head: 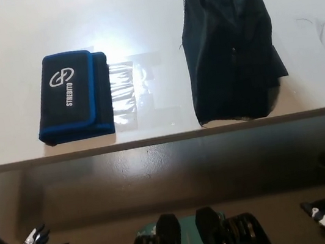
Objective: Use both hands to pick up the lunch bag on the right hand side and smoothly move it near the note book on the left hand side
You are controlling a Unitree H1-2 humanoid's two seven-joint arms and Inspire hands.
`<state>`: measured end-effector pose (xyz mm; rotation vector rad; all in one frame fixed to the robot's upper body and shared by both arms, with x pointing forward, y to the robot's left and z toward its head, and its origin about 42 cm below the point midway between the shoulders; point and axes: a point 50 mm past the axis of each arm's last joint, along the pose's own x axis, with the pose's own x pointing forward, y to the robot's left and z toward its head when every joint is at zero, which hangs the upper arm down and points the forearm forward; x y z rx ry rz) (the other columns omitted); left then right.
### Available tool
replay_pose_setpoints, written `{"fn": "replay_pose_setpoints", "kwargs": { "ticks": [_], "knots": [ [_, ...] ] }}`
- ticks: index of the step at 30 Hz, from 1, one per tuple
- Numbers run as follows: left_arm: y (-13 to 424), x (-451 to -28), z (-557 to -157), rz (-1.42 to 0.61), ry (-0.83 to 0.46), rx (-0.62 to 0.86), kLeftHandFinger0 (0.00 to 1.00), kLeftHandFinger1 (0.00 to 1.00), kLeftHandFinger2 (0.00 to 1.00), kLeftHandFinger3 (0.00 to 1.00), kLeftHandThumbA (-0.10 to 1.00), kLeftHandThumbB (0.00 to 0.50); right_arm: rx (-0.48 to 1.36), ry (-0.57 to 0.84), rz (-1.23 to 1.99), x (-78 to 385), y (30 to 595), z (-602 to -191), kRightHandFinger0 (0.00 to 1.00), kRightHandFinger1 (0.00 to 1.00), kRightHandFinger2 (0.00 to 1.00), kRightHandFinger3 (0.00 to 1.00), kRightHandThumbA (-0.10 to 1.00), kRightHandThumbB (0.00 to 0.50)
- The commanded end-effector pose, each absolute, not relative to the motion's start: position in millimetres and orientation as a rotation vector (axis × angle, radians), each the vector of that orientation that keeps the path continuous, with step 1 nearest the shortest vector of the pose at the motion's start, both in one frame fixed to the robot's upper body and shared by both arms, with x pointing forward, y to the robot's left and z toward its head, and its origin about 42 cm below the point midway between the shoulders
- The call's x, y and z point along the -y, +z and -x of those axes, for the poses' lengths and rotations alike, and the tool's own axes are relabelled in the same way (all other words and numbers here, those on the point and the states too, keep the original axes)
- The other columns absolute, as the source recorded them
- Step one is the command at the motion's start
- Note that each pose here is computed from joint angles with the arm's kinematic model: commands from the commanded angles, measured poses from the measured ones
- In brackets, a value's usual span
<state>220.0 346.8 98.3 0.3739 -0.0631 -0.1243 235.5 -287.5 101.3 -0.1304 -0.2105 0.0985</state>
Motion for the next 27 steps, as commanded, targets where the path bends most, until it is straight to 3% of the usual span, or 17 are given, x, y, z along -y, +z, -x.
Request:
{"fn": "replay_pose_setpoints", "kwargs": {
  "ticks": [1,5,7,9,11,13,14,16,17,18,21,27],
  "knots": [
    [137.2,-338.1,-218.5,-0.414,-0.182,0.276,1.0,1.0,1.0,1.0,1.0,0.285,0.437,0.048,0.084,288.5,142.3,-230.4,0.85,0.85,0.98,1.0,0.75,0.127],
    [155.5,-325.9,-223.2,-0.4,-0.198,0.366,1.0,1.0,1.0,1.0,1.0,0.266,0.487,0.038,0.099,287.0,159.1,-230.6,0.83,0.85,0.98,1.0,0.83,0.132],
    [170.0,-317.7,-230.3,-0.392,-0.217,0.425,1.0,1.0,1.0,1.0,1.0,0.268,0.502,0.037,0.094,286.2,170.1,-231.4,0.87,0.9,1.0,1.0,0.9,0.17],
    [180.0,-311.4,-237.0,-0.374,-0.234,0.458,1.0,1.0,1.0,1.0,1.0,0.28,0.514,0.048,0.089,287.1,176.7,-233.8,1.0,1.0,1.0,1.0,0.99,0.204],
    [193.8,-302.4,-246.5,-0.355,-0.272,0.494,1.0,1.0,1.0,1.0,1.0,0.31,0.498,0.087,0.094,290.5,187.0,-237.7,1.0,1.0,1.0,1.0,1.0,0.334],
    [202.2,-296.6,-253.4,-0.333,-0.31,0.512,1.0,1.0,1.0,1.0,1.0,0.314,0.496,0.099,0.107,293.3,191.7,-240.8,1.0,1.0,1.0,1.0,1.0,0.374],
    [209.0,-292.3,-260.0,-0.33,-0.336,0.514,1.0,1.0,1.0,1.0,1.0,0.357,0.492,0.1,0.101,295.0,196.0,-243.8,1.0,1.0,1.0,1.0,1.0,0.431],
    [215.9,-287.1,-267.2,-0.324,-0.362,0.515,1.0,1.0,1.0,1.0,1.0,0.379,0.481,0.11,0.077,297.1,201.2,-247.6,1.0,1.0,1.0,1.0,1.0,0.459],
    [220.5,-282.4,-272.5,-0.329,-0.373,0.52,1.0,1.0,1.0,1.0,1.0,0.423,0.471,0.121,0.063,299.7,205.6,-251.4,1.0,1.0,1.0,1.0,1.0,0.496],
    [227.0,-276.3,-281.4,-0.328,-0.387,0.528,1.0,1.0,1.0,1.0,1.0,0.459,0.472,0.137,0.063,303.5,212.4,-258.5,1.0,1.0,1.0,1.0,1.0,0.5],
    [238.3,-266.8,-299.3,-0.307,-0.401,0.518,1.0,1.0,1.0,1.0,1.0,0.492,0.474,0.146,0.071,310.9,223.1,-271.8,1.0,1.0,1.0,1.0,1.0,0.5],
    [264.8,-248.7,-334.5,-0.285,-0.457,0.505,1.0,1.0,1.0,1.0,1.0,0.49,0.479,0.152,-0.008,323.6,236.3,-305.1,1.0,1.0,1.0,1.0,1.0,0.468]
  ]
}}
